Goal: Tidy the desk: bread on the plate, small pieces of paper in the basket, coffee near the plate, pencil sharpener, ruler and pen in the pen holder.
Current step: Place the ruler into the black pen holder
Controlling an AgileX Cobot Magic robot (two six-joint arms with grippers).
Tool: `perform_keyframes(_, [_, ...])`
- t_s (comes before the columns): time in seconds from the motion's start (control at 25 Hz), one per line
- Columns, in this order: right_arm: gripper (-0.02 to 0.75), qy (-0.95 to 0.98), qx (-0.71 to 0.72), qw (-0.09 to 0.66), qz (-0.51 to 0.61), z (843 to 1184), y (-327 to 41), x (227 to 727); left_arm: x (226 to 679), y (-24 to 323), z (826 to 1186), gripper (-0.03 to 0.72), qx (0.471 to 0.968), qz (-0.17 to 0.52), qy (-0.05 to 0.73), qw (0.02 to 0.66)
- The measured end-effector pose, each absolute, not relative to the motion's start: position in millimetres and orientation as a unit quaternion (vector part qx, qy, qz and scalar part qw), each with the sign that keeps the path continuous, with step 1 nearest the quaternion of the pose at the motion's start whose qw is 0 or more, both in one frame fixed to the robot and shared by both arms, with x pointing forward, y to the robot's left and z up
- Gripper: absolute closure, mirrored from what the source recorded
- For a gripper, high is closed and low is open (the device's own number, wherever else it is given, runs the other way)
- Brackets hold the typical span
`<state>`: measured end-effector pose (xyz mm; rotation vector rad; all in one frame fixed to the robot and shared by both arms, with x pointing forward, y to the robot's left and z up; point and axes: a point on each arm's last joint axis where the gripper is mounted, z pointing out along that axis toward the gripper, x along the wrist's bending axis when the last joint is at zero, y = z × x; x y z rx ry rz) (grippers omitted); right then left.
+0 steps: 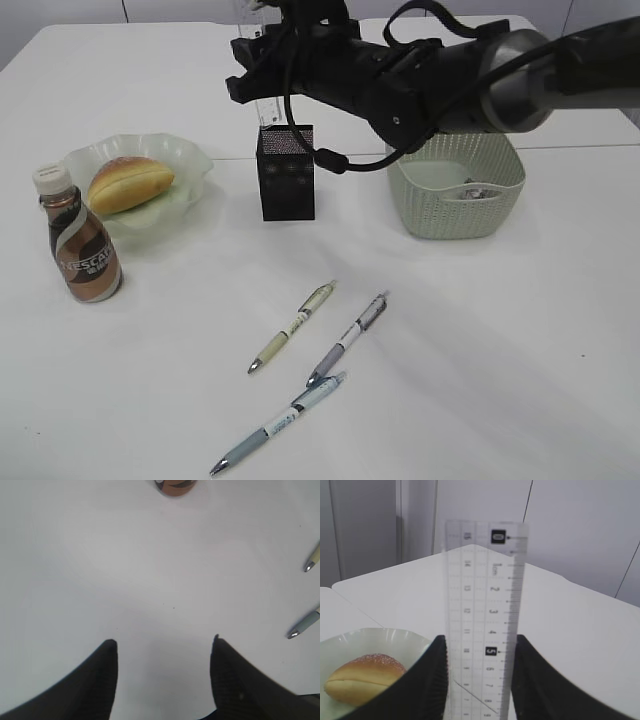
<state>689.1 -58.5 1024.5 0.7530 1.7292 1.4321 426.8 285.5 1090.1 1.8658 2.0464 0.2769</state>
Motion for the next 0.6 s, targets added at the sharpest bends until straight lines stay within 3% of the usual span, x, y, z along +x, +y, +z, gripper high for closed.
perform_keyframes(0.6, [0.470,0.667,0.294,0.403,0.554,998,-71,717,426,286,1090,0.254,0.661,0.098,0.724,0.172])
